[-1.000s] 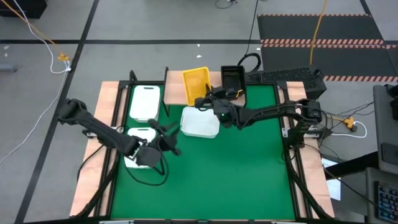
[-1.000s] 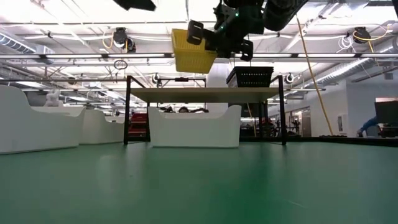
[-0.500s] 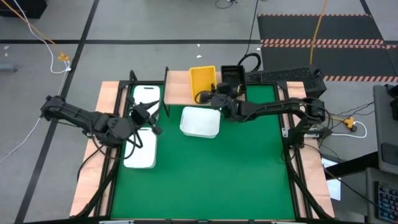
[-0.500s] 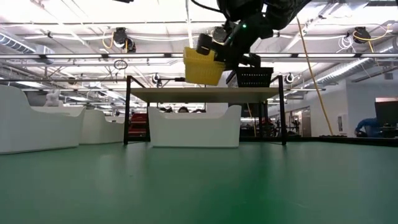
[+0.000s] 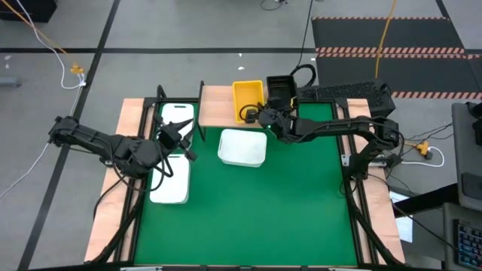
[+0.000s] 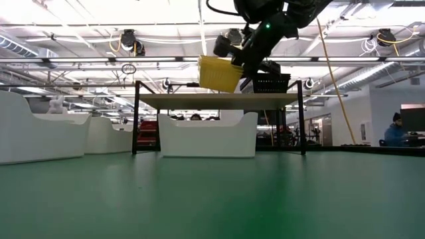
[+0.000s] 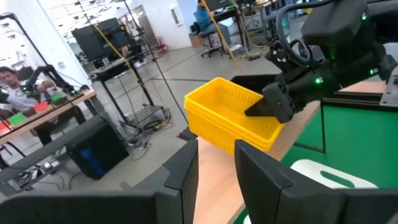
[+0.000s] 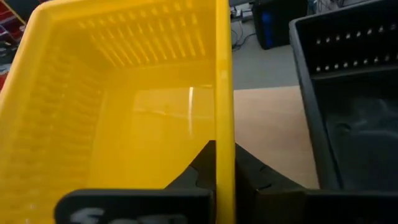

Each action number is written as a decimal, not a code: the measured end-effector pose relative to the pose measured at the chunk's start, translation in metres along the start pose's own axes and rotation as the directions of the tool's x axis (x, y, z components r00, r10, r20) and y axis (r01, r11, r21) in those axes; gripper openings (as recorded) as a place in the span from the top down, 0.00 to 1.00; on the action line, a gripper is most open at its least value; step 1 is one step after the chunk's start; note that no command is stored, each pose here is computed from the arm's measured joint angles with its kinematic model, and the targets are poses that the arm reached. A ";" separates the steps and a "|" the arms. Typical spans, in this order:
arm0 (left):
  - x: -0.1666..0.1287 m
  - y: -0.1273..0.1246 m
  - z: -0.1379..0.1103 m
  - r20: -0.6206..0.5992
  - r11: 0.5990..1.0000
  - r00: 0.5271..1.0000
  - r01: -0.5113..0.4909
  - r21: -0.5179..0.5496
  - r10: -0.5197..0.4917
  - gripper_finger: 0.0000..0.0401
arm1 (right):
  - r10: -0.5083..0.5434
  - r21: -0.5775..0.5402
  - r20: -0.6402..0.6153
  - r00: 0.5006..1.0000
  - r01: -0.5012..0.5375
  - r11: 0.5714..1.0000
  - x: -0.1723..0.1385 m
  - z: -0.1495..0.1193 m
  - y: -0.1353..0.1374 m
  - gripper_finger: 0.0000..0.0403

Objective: Stack baskets on shelf by color
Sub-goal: Put the stack of yellow bins on the shelf, then adjust the bins on the shelf, then stack the top white bin on the bottom white bin

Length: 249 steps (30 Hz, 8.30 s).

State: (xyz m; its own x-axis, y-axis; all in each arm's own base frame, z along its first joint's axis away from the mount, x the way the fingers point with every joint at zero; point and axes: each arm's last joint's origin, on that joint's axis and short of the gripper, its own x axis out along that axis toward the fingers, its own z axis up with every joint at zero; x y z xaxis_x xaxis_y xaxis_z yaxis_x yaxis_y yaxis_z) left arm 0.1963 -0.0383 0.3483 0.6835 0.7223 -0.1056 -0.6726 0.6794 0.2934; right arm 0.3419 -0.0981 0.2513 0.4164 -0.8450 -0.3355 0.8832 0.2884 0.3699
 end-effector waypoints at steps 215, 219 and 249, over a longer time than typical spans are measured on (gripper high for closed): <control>0.093 0.071 -0.155 -0.932 0.948 0.330 0.317 -0.041 -0.151 0.96 | 0.880 -0.406 -0.078 0.469 -0.821 0.402 -0.143 0.053 -0.136 1.00; 0.097 0.074 -0.143 -0.919 0.976 0.371 0.209 -0.055 -0.131 0.83 | 0.880 -0.409 -0.078 0.469 -0.820 0.401 -0.143 0.053 -0.136 1.00; 0.088 0.055 -0.149 -0.915 0.955 0.326 0.249 -0.161 -0.240 0.68 | 0.882 -0.416 -0.070 0.465 -0.817 0.398 -0.143 0.054 -0.135 1.00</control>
State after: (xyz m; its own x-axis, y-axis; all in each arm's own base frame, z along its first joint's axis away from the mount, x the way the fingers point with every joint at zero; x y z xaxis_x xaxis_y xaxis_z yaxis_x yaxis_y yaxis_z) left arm 0.1772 0.0819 0.2133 0.1244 0.1908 -0.9737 -0.5176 0.8497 0.1004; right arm 0.1511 -0.0406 0.2963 0.9882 -0.1073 0.1096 0.1011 0.9930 0.0609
